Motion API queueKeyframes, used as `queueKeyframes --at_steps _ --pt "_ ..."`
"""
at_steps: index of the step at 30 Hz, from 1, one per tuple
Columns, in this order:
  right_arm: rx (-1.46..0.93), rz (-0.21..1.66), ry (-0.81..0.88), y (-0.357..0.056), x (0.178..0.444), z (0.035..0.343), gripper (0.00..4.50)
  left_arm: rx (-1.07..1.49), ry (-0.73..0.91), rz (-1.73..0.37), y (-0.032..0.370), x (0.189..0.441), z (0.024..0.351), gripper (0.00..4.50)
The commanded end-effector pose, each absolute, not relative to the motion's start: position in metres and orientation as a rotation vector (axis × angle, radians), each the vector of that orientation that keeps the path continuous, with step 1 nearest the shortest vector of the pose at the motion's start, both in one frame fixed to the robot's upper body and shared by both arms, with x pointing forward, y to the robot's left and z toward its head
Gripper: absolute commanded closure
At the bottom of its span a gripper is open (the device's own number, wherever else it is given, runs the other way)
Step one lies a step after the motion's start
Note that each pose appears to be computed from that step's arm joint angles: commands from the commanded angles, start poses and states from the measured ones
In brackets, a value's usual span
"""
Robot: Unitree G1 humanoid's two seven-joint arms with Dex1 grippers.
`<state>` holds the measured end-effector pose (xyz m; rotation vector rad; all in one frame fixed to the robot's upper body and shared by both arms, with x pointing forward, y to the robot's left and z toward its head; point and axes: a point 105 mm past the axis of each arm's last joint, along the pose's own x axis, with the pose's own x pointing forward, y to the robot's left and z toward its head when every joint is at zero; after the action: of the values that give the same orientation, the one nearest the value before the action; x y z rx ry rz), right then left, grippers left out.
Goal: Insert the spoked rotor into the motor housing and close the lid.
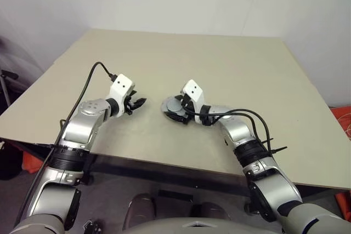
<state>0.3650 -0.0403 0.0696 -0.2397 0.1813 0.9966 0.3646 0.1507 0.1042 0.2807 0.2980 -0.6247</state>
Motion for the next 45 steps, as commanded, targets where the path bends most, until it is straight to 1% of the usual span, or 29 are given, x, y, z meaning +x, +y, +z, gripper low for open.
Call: queueKeyframes --at_steps 1,8,11,13,14,22,27,35,40,45 --pt "-0.262 0.975 0.108 -0.038 0.374 0.089 0.02 0.302 0.249 -0.638 0.145 0.364 0.116 1.78" --pt "-0.291 0.979 0.140 -0.037 0.371 0.076 0.02 0.312 0.244 -0.623 0.150 0.366 0.119 1.78" --pt "-0.275 0.958 0.145 -0.039 0.374 0.074 0.65 0.316 0.243 -0.610 0.154 0.367 0.121 1.78" --pt "-0.279 0.957 0.147 -0.039 0.374 0.073 1.30 0.317 0.241 -0.600 0.157 0.368 0.122 1.78" --pt "-0.281 0.960 0.149 -0.039 0.374 0.073 1.36 0.317 0.240 -0.595 0.159 0.369 0.123 1.78" --pt "-0.270 0.965 0.153 -0.035 0.376 0.074 1.36 0.321 0.240 -0.587 0.162 0.370 0.125 1.78" --pt "-0.133 1.019 0.210 -0.025 0.370 0.083 1.36 0.319 0.245 -0.586 0.162 0.369 0.123 1.78" --pt "-0.169 1.012 0.242 -0.022 0.369 0.074 1.36 0.321 0.246 -0.582 0.162 0.369 0.123 1.78" --pt "-0.141 0.995 0.142 -0.015 0.374 0.091 1.36 0.323 0.252 -0.581 0.162 0.368 0.120 1.78" --pt "-0.218 0.997 0.029 -0.014 0.375 0.098 1.36 0.327 0.254 -0.579 0.163 0.368 0.119 1.78"
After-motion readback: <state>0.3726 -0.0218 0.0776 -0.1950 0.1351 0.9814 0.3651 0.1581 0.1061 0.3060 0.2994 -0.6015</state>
